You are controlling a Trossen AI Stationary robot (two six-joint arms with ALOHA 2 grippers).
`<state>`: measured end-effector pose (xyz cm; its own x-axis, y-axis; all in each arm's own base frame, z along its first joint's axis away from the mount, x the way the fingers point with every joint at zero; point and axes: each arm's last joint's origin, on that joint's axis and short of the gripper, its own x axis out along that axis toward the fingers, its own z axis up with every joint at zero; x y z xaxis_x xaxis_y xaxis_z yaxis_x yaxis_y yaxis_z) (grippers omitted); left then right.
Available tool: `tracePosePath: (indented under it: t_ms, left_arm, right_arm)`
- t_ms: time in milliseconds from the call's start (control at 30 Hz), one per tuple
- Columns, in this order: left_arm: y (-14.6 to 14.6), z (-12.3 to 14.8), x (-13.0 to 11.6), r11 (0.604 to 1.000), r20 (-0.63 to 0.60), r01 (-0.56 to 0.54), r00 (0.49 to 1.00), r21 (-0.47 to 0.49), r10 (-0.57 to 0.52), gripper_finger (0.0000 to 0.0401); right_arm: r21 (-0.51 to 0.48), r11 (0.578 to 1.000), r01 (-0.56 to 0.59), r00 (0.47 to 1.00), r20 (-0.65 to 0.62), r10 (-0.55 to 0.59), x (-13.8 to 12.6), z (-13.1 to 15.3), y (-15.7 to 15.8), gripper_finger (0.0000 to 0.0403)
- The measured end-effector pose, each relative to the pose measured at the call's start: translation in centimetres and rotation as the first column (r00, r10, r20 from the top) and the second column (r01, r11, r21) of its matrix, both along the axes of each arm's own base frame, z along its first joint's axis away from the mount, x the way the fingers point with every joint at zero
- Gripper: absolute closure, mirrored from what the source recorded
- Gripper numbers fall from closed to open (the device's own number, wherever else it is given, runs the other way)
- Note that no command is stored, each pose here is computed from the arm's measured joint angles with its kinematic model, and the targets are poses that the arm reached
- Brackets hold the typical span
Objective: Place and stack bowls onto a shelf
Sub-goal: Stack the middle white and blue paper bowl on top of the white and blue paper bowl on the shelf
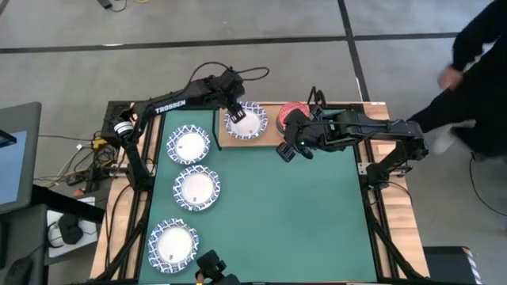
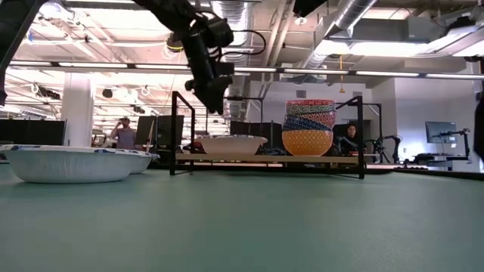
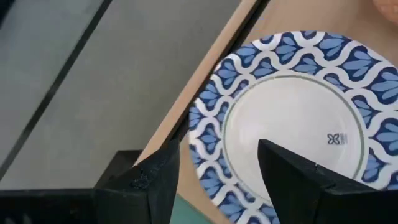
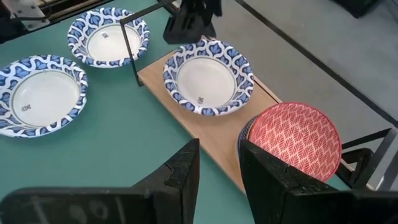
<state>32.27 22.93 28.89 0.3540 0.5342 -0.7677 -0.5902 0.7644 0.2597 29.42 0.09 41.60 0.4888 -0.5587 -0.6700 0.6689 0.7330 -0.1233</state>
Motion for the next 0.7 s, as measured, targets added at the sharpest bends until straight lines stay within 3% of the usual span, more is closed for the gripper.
tracePosePath:
  t_ms: [200, 367, 500, 700]
  left_arm:
    - [-1.3, 3.3, 0.5, 1.000, 0.072, 0.012, 0.997, 0.021, -0.013, 0.0200]
    - [-3.3, 6.6, -1.0, 0.999, 0.179, -0.004, 0.984, 0.047, -0.005, 0.0200]
    - [-5.6, 8.4, -3.2, 0.999, 0.257, -0.020, 0.966, 0.048, 0.007, 0.0200]
    - [-10.3, 8.0, -6.8, 1.000, 0.373, -0.024, 0.928, 0.009, 0.019, 0.0200]
  right_arm:
    - [0.010, 0.999, 0.038, 0.999, 0.006, -0.038, 0.0, 0.0, -0.8, 0.0264]
    - [0.023, 0.997, 0.070, 0.997, -0.045, -0.069, 0.1, -1.6, -1.6, 0.0264]
    - [0.102, 0.993, 0.056, 0.998, -0.039, -0.052, 0.8, -4.1, -2.4, 0.0264]
    - [0.278, 0.957, -0.080, 0.994, 0.091, 0.057, 3.0, -8.3, -2.5, 0.0264]
